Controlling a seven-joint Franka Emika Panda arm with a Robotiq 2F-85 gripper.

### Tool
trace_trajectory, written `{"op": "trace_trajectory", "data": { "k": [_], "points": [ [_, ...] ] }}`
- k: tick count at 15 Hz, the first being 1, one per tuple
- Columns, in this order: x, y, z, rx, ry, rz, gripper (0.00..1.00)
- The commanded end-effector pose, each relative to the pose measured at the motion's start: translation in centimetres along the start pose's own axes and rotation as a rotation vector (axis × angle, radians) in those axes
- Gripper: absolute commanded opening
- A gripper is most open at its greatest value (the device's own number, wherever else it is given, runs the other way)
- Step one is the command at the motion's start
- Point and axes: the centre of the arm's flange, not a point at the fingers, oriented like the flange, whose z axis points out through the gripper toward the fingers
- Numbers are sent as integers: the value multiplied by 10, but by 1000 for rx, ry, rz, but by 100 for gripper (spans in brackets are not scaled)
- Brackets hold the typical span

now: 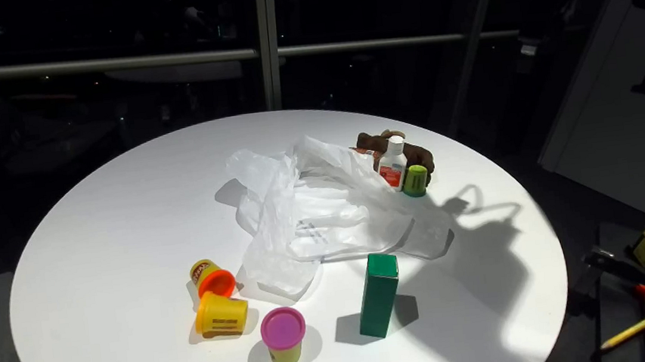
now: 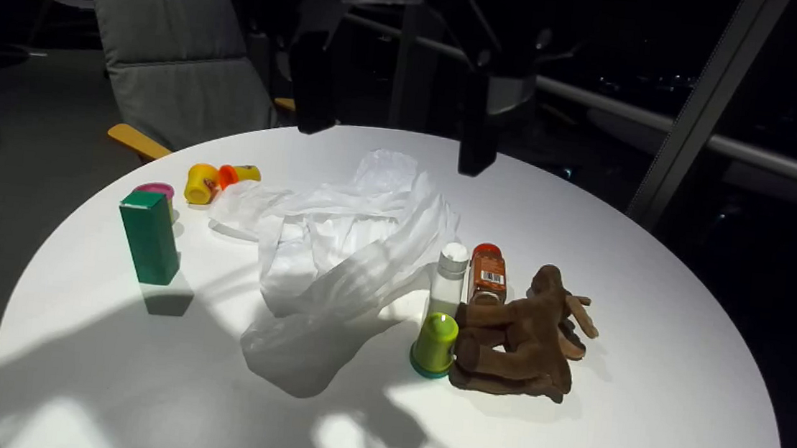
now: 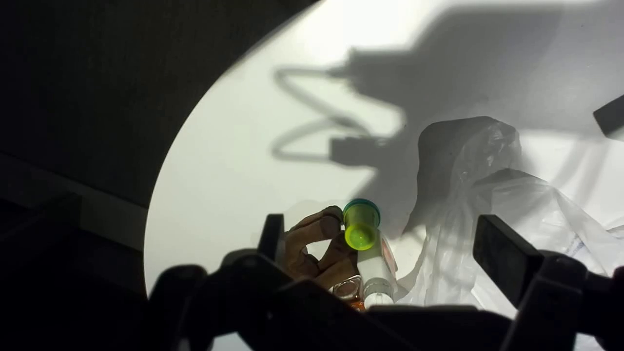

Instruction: Put the objects inside the plastic

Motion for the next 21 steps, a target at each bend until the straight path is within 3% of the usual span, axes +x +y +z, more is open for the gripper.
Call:
{"op": "trace_trajectory", "data": {
  "k": [1, 4, 8, 15, 18, 21],
  "points": [
    [0, 0, 0, 0, 0, 0, 100],
    [0, 0, 0, 0, 0, 0, 100],
    [28, 17, 1, -11, -7, -37, 100],
    [135, 45, 29, -14, -41, -162, 100],
    [184, 46, 61, -50, 14, -134, 100],
    [234, 46, 91, -66, 125, -118, 100]
  ]
}}
